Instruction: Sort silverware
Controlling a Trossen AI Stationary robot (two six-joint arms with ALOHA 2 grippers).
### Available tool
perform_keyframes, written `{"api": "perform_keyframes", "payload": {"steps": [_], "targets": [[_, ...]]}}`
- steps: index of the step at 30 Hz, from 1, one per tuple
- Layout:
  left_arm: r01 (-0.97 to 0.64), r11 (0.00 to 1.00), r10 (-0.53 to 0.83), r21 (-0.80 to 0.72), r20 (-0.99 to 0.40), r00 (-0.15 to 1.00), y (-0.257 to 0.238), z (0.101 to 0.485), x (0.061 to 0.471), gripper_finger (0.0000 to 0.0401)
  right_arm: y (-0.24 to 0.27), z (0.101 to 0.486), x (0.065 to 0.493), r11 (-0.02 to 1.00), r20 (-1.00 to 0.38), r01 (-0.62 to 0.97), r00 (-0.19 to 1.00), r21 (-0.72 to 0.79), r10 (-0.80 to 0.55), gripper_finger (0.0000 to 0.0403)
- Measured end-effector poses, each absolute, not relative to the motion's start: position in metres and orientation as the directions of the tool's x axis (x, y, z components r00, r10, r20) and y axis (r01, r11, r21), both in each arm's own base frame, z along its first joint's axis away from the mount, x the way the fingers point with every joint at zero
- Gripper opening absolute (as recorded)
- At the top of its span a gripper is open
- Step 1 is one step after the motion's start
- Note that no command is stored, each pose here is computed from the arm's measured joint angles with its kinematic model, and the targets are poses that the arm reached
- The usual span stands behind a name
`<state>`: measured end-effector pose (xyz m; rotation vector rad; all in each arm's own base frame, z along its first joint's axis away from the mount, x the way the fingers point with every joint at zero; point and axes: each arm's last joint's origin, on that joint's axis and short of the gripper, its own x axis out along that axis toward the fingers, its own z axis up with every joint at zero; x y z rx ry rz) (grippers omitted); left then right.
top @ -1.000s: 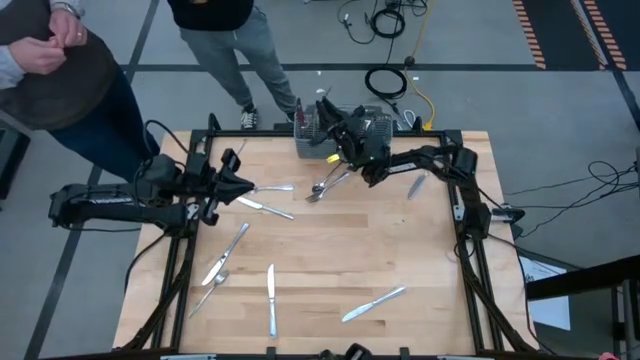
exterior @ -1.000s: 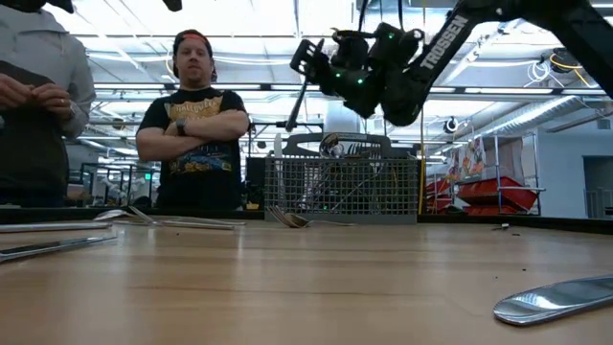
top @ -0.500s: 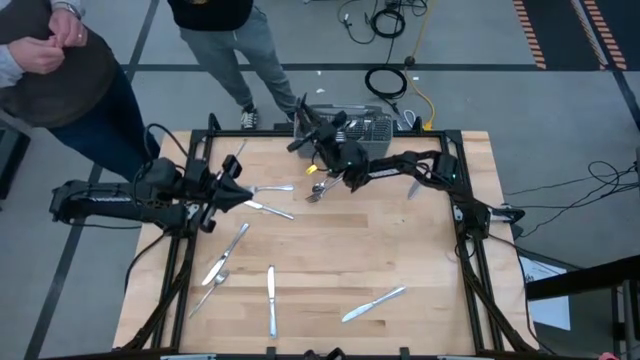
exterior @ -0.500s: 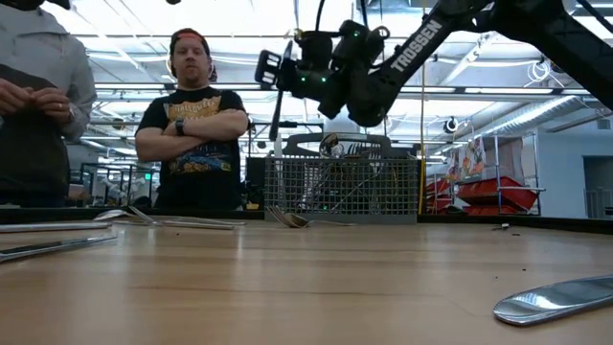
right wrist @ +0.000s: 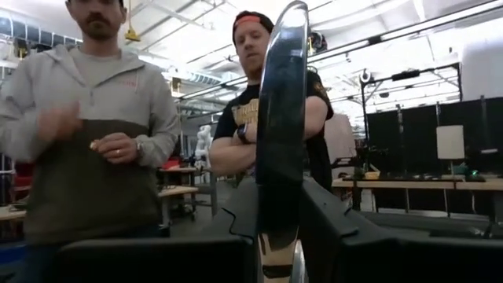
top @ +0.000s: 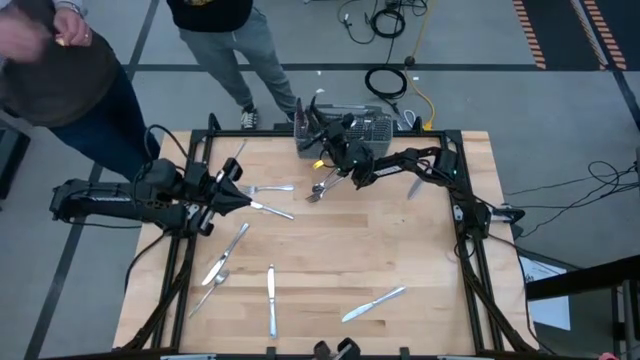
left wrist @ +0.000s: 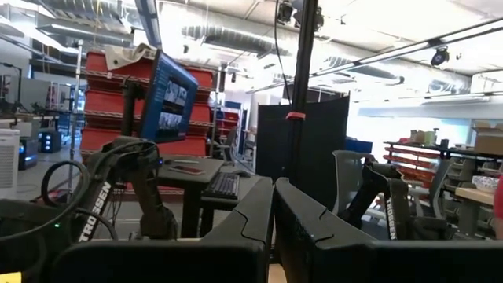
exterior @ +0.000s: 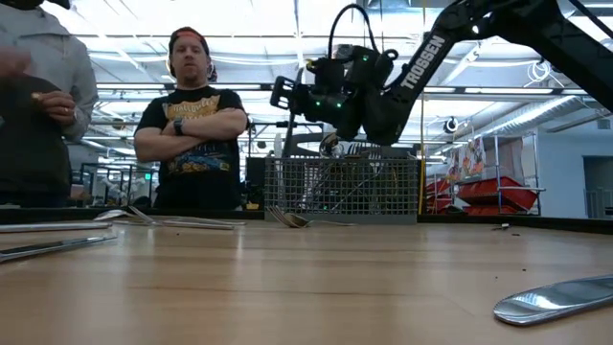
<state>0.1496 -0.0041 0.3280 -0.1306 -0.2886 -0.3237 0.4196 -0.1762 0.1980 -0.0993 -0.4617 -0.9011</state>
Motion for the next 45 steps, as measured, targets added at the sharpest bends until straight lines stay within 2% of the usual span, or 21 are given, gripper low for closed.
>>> {"api": "perform_keyframes", "payload": {"steps": [9,20,26,36,45], "targets": [[0.336,0.939,-0.305,-0.069,0.285,0.909,-0.005,0.327,0.15,0.0022,-0.177,0.194,0.422,0.642,0.388,0.749,0.549,0.164,-0.74,0.0039],[0.336,0.939,-0.305,-0.067,0.286,0.908,-0.005,0.327,0.15,0.0022,-0.173,0.164,0.428,0.655,0.341,0.708,0.566,0.265,-0.75,0.0039],[0.335,0.94,-0.305,-0.061,0.286,0.908,-0.005,0.327,0.15,0.0022,-0.175,0.158,0.429,0.588,0.266,0.757,0.527,0.285,-0.807,0.0039],[0.334,0.941,-0.305,-0.062,0.28,0.91,-0.005,0.326,0.15,0.0022,-0.177,0.153,0.434,0.563,0.169,0.775,0.538,0.285,-0.826,0.0039],[0.33,0.943,-0.305,-0.047,0.28,0.911,-0.005,0.326,0.15,0.0022,-0.173,0.146,0.437,0.538,0.113,0.814,0.526,0.22,-0.843,0.0039]]}}
